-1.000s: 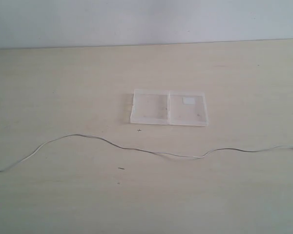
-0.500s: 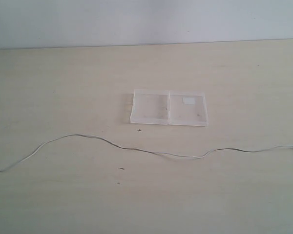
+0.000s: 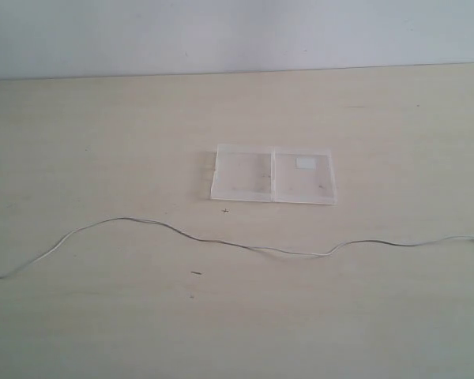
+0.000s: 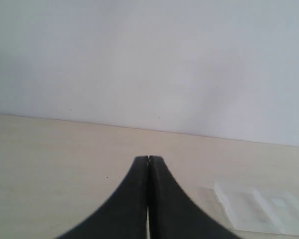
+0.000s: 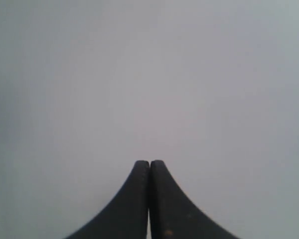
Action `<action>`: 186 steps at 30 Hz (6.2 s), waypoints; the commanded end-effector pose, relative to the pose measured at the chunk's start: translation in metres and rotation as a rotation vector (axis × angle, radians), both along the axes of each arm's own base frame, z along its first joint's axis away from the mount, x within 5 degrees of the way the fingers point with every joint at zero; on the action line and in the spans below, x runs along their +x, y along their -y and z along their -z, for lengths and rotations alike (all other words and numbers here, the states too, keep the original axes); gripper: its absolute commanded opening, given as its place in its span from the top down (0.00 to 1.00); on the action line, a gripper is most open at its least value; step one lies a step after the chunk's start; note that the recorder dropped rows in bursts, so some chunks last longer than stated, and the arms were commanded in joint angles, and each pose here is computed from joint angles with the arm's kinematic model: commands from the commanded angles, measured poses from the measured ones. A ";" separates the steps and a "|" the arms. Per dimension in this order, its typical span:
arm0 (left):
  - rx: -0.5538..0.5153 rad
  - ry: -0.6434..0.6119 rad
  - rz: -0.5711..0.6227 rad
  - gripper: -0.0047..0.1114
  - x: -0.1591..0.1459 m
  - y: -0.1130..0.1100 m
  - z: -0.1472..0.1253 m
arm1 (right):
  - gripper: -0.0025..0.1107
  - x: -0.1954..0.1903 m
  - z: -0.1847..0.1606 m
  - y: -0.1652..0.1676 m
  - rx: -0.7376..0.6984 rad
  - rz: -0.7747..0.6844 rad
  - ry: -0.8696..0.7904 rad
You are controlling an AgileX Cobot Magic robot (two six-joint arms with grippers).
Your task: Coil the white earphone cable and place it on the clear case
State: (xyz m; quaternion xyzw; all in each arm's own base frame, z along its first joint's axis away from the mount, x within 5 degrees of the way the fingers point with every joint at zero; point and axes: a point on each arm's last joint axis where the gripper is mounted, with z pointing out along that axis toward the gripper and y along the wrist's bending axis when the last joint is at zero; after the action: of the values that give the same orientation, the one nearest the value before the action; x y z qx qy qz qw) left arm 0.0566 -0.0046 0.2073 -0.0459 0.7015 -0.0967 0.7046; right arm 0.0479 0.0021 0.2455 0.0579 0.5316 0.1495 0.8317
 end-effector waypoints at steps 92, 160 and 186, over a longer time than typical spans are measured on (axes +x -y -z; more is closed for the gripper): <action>-0.030 0.103 -0.024 0.96 -0.001 -0.002 -0.008 | 0.67 0.244 0.055 -0.135 -1.583 -0.765 -1.400; -0.030 0.103 -0.024 0.96 -0.001 -0.002 -0.008 | 0.83 0.241 0.148 -0.186 -1.651 -1.038 -1.334; -0.030 0.103 -0.024 0.96 -0.001 -0.002 -0.008 | 0.98 0.202 -0.197 -0.151 -1.202 -0.522 -0.963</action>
State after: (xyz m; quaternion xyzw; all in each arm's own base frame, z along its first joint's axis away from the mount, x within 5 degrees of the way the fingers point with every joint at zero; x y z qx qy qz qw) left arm 0.0563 -0.0026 0.2160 -0.0567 0.6661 -0.0989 0.7371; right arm 0.2576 0.1585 0.4221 -0.4936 0.8133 -0.0157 0.3076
